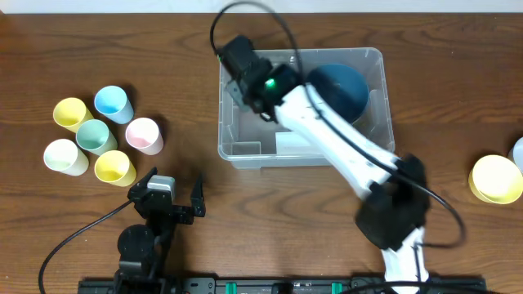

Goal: Pack container
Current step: 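Lower the white bowl into the bin's left side and open gripper, then move the right gripper to the yellow bowl and grasp its rim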

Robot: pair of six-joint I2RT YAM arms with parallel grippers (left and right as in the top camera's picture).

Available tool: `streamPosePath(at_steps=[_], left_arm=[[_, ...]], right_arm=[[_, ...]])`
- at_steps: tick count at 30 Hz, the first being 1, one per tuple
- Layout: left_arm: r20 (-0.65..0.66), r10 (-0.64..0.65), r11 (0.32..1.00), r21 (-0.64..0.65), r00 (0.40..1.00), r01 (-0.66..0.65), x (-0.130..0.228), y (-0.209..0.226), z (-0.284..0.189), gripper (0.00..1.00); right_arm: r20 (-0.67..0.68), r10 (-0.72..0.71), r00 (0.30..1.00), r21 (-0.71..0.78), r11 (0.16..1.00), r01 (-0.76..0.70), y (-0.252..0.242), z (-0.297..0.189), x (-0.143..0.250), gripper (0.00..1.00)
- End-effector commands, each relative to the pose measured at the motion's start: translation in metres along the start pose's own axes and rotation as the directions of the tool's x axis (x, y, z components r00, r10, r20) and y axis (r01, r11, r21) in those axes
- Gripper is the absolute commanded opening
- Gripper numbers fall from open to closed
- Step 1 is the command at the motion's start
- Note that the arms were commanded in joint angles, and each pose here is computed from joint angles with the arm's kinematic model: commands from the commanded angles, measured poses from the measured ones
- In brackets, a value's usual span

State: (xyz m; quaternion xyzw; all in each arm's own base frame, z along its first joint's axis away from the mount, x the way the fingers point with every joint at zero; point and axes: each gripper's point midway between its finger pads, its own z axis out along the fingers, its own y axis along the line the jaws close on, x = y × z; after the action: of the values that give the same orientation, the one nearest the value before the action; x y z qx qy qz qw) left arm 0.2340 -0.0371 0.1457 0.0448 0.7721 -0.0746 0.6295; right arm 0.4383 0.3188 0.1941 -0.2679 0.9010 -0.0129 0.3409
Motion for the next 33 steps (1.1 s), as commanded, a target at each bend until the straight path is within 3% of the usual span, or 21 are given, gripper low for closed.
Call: streamPosePath(at_steps=[1,7,11,15,19,25,33], left_arm=[[-0.043,-0.001,1.0,0.007,0.999,0.002,0.014,-0.001,0.001,0.98],[-0.043,-0.001,1.0,0.007,0.999,0.002,0.014,-0.001,0.001,0.98],[-0.043,-0.001,1.0,0.007,0.999,0.002,0.014,-0.001,0.001,0.98],[-0.043,-0.001,1.0,0.007,0.999,0.002,0.014,-0.001,0.001,0.98],[-0.043,-0.001,1.0,0.007,0.999,0.002,0.014,-0.001,0.001,0.98],[-0.043,-0.001,1.0,0.007,0.999,0.002,0.014,-0.001,0.001,0.98],[-0.043,-0.001,1.0,0.007,0.999,0.002,0.014,-0.001,0.001,0.98]], right_arm=[[0.167,0.087,0.982,0.059,0.993,-0.098,-0.049,-0.09,-0.043,0.52],[0.095,0.388,0.917,0.223,0.889,-0.399,-0.157,-0.135,0.01,0.57],[-0.009,0.683,0.73,0.384,0.677,-0.628,-0.226,-0.142,0.087,0.58],[-0.055,0.86,0.507,0.51,0.461,-0.726,-0.274,-0.145,0.155,0.55],[-0.082,0.94,0.33,0.581,0.314,-0.751,-0.308,-0.135,0.218,0.53],[-0.094,0.987,0.129,0.67,0.159,-0.725,-0.328,-0.115,0.309,0.49],[-0.113,0.994,0.006,0.686,0.082,-0.723,-0.333,-0.102,0.379,0.47]])
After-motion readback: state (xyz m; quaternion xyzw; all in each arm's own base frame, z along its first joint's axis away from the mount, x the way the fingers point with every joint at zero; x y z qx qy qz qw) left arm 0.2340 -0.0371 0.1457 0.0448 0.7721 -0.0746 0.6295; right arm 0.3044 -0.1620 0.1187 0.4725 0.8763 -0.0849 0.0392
